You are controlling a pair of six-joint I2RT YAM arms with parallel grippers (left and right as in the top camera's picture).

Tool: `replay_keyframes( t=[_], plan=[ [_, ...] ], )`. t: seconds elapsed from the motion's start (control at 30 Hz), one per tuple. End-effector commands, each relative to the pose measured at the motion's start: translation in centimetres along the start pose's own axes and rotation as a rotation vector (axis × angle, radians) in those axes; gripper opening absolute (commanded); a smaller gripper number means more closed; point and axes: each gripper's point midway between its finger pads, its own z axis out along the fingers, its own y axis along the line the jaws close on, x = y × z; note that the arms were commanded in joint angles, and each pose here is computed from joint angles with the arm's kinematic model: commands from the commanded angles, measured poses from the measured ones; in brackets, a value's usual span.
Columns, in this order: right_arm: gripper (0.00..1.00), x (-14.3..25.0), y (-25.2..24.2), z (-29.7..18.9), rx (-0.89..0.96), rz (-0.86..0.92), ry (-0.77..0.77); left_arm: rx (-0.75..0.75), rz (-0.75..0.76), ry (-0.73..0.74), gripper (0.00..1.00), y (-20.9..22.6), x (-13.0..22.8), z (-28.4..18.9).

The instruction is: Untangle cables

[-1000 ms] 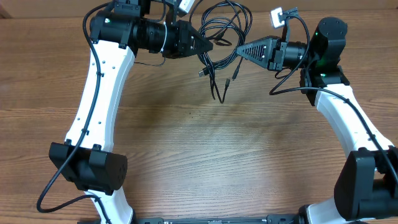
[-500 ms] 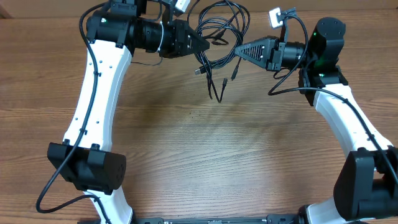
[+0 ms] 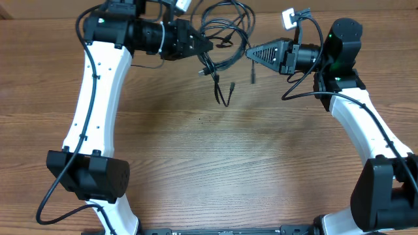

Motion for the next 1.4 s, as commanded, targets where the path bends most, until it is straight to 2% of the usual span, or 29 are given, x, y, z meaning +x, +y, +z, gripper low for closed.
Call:
replay_keyframes(
  t=[0.0,0.23,0.33,0.43,0.5,0.8,1.07,1.37],
  plan=[
    [0.04,-1.2,1.2,-0.8,0.005,-0.053,-0.019,-0.018,-0.004,-0.027,0.05,1.1,-0.8,-0.9],
    [0.04,-1.2,1.1,-0.9,0.007,-0.053,-0.020,-0.008,-0.005,-0.023,0.05,0.9,-0.7,-0.8],
    [0.32,-1.2,1.1,-0.9,0.007,-0.053,-0.020,0.052,-0.004,-0.009,0.04,-0.1,-0.5,-0.8],
    [0.43,-1.2,1.1,-0.9,0.007,-0.053,-0.020,0.092,-0.003,0.000,0.04,-0.8,-0.3,-0.9],
    [0.46,-1.2,1.1,-0.9,0.007,-0.053,-0.020,0.093,-0.010,0.005,0.05,-0.9,-0.2,-0.7],
    [0.46,-1.2,1.1,-0.9,0.008,-0.067,-0.020,0.122,0.006,0.045,0.05,-2.4,0.7,0.8],
    [0.45,-1.4,-1.3,-2.0,0.102,-0.009,-0.067,0.285,0.002,0.077,0.04,-4.9,1.1,-0.1],
    [0.46,-1.5,-1.5,-2.2,0.110,-0.005,-0.073,0.300,-0.001,0.076,0.04,-5.1,1.1,-0.4]
  ],
)
